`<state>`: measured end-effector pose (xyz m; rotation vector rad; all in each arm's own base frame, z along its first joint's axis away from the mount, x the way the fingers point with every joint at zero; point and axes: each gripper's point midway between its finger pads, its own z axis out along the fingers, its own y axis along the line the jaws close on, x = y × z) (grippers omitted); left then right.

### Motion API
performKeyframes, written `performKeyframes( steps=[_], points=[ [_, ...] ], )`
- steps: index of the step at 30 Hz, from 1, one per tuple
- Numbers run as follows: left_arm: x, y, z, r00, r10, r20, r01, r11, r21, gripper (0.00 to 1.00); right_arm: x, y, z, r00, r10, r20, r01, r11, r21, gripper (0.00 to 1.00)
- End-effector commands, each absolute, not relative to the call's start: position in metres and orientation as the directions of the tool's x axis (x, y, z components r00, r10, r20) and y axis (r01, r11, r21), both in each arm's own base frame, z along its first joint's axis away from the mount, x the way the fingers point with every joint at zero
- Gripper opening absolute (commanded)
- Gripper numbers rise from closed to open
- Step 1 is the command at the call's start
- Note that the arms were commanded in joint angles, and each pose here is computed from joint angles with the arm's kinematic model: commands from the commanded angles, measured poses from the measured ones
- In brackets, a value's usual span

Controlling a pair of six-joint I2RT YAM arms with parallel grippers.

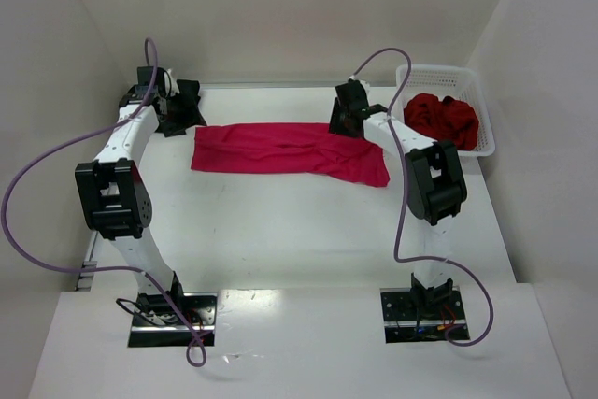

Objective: Fold and stack the t-shirts
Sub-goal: Fold the other side of the tshirt into a rectangle

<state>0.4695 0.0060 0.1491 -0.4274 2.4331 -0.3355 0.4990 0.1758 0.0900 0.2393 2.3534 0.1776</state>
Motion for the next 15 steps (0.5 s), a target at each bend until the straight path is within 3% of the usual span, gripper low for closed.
performKeyframes(
  steps=[1, 6, 9, 15],
  points=[
    [0.47, 0.001, 0.167, -0.73, -0.352, -0.586, -0.153, 0.92, -0.362, 0.76, 0.491, 0.169, 0.11, -0.698, 0.225, -0.68, 0.144, 0.974, 0.173, 0.56],
    [0.469, -0.001, 0.167, -0.731, -0.352, -0.585, -0.147, 0.918, -0.368, 0.76, 0.461, 0.166, 0.093, -0.741, 0.247, -0.624, 0.16, 0.968, 0.193, 0.6],
    [0.469, 0.0, 0.167, -0.732, -0.343, -0.588, -0.14, 0.921, -0.363, 0.76, 0.45, 0.161, 0.074, -0.761, 0.248, -0.6, 0.18, 0.969, 0.172, 0.55],
    [0.469, 0.0, 0.167, -0.732, -0.343, -0.588, -0.14, 0.921, -0.363, 0.76, 0.45, 0.156, 0.054, -0.772, 0.259, -0.58, 0.218, 0.966, 0.14, 0.55]
  ],
)
